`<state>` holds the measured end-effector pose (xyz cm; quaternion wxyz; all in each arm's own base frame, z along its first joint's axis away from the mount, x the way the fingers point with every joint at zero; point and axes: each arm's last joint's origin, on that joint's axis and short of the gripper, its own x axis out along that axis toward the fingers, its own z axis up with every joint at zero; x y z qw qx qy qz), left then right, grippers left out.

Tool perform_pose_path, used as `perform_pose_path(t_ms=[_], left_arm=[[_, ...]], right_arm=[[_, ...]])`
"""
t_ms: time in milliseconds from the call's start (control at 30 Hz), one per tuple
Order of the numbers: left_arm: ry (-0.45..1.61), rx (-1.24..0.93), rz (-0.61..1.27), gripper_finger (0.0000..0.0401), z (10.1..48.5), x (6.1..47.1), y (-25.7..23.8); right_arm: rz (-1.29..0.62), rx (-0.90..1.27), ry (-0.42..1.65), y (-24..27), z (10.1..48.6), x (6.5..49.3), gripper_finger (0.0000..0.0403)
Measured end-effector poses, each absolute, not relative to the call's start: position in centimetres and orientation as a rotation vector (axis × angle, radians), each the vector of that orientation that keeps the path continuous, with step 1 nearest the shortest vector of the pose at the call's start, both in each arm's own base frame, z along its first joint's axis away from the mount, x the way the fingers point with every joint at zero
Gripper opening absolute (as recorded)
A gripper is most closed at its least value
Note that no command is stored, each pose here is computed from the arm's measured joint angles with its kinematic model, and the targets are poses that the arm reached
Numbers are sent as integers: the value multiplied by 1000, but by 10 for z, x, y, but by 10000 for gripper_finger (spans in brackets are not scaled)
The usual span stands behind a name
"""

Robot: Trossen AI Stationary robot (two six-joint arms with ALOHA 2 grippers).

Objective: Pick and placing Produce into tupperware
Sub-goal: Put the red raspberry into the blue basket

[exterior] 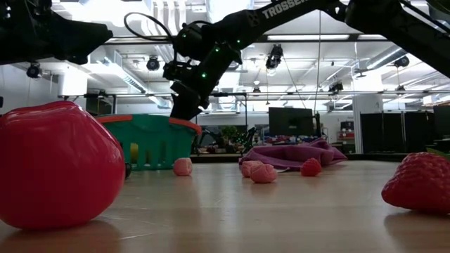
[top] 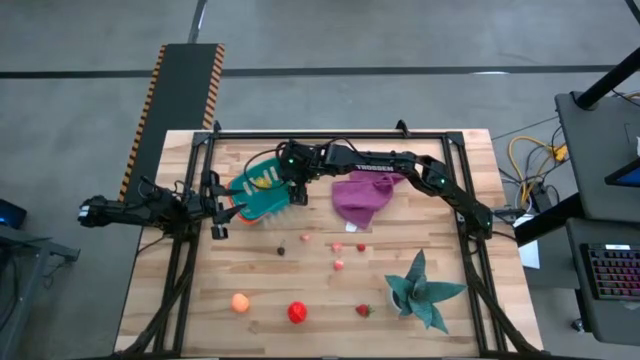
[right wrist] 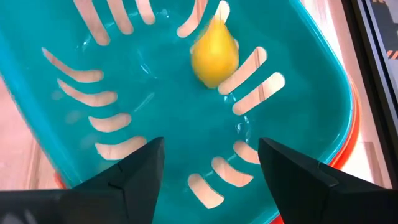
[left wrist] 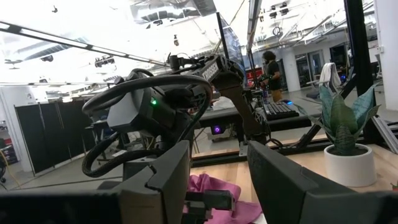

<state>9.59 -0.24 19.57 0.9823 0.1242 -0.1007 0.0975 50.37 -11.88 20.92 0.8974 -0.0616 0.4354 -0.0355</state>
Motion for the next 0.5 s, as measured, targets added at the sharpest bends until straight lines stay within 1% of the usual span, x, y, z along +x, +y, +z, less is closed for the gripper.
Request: perform_pose_path(t_ms=[167, 267, 367, 500], left_arm=[[-203, 250, 196, 151, 196, 96, -2], [-203, 250, 196, 151, 196, 96, -2], [-202, 250, 196, 151, 196, 96, -2], [-203, 250, 196, 151, 196, 96, -2]], right_arm=[[-76, -130, 889, -119, 215, 503, 242], [-81, -136, 854, -118, 228, 501, 239], [-87, -144, 792, -118, 249, 500, 240], [-84, -155, 693, -115, 290, 491, 242]])
